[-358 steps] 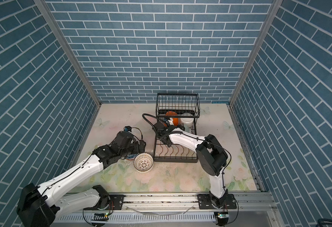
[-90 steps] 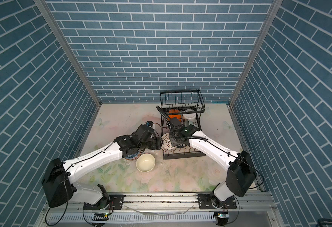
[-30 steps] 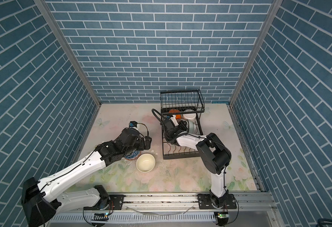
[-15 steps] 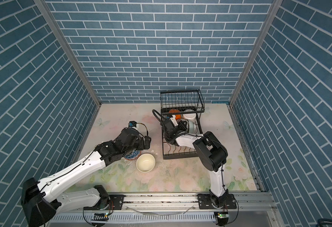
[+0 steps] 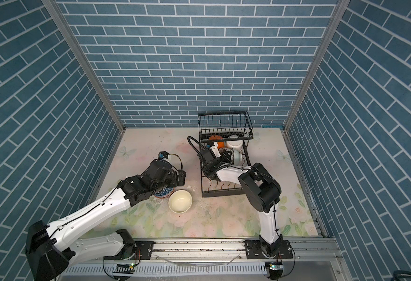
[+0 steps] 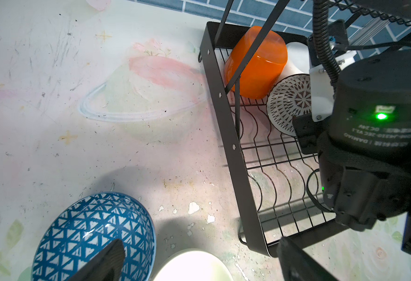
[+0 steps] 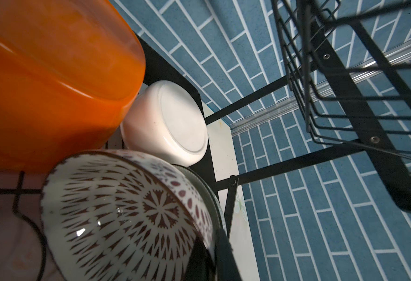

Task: Load bowls into a dish rack
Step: Place the bowl in the dish rack.

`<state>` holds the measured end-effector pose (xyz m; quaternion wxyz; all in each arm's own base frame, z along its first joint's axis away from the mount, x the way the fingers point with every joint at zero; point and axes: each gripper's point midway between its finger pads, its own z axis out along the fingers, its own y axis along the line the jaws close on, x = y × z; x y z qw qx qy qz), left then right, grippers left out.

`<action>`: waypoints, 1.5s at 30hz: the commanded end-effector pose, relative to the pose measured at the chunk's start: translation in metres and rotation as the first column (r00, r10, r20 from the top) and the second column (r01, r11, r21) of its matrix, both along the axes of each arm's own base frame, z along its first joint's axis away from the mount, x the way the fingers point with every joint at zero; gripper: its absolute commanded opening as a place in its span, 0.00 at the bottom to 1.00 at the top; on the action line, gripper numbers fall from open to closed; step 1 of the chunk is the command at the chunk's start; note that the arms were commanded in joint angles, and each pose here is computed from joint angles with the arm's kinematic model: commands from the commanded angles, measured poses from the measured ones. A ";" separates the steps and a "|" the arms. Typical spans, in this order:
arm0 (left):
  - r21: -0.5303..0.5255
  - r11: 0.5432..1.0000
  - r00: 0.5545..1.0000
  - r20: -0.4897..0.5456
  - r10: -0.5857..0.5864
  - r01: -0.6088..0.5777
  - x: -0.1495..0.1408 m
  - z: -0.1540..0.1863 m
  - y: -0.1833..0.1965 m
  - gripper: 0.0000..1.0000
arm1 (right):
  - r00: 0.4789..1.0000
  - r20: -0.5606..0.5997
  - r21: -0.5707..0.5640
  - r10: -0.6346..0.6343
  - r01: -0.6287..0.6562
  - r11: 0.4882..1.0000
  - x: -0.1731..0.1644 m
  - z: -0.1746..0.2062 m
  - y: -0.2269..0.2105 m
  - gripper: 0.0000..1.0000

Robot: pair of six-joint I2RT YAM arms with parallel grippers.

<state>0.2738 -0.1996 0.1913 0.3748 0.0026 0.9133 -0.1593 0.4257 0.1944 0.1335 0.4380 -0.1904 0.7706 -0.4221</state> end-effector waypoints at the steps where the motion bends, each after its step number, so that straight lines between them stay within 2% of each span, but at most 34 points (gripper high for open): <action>1: 0.010 1.000 1.000 -0.008 0.020 -0.020 -0.002 -0.004 0.008 1.00 | 0.997 -0.074 -0.026 0.027 -0.029 0.999 -0.006 -0.022 0.011 0.00; 19: 0.011 1.000 1.000 -0.017 0.022 -0.022 -0.002 -0.008 0.008 1.00 | 0.996 -0.065 -0.008 0.055 -0.056 0.998 -0.001 -0.016 0.031 0.00; 27: 0.012 1.000 1.000 -0.020 0.021 -0.021 -0.002 -0.010 0.007 1.00 | 0.996 -0.061 -0.011 0.059 -0.060 0.998 -0.002 -0.013 0.035 0.07; 30: 0.011 1.000 1.000 -0.021 0.021 -0.020 -0.002 -0.010 0.007 1.00 | 0.996 -0.061 -0.006 0.063 -0.063 0.998 -0.003 -0.013 0.036 0.14; 38: 0.012 1.000 0.999 -0.022 0.023 -0.023 -0.002 -0.011 0.008 1.00 | 0.996 -0.065 0.013 0.057 -0.056 0.998 -0.006 -0.010 0.036 0.18; 45: 0.012 1.000 0.999 -0.023 0.024 -0.024 -0.002 -0.011 0.008 1.00 | 0.997 -0.066 0.032 0.050 -0.048 0.998 -0.008 -0.009 0.034 0.31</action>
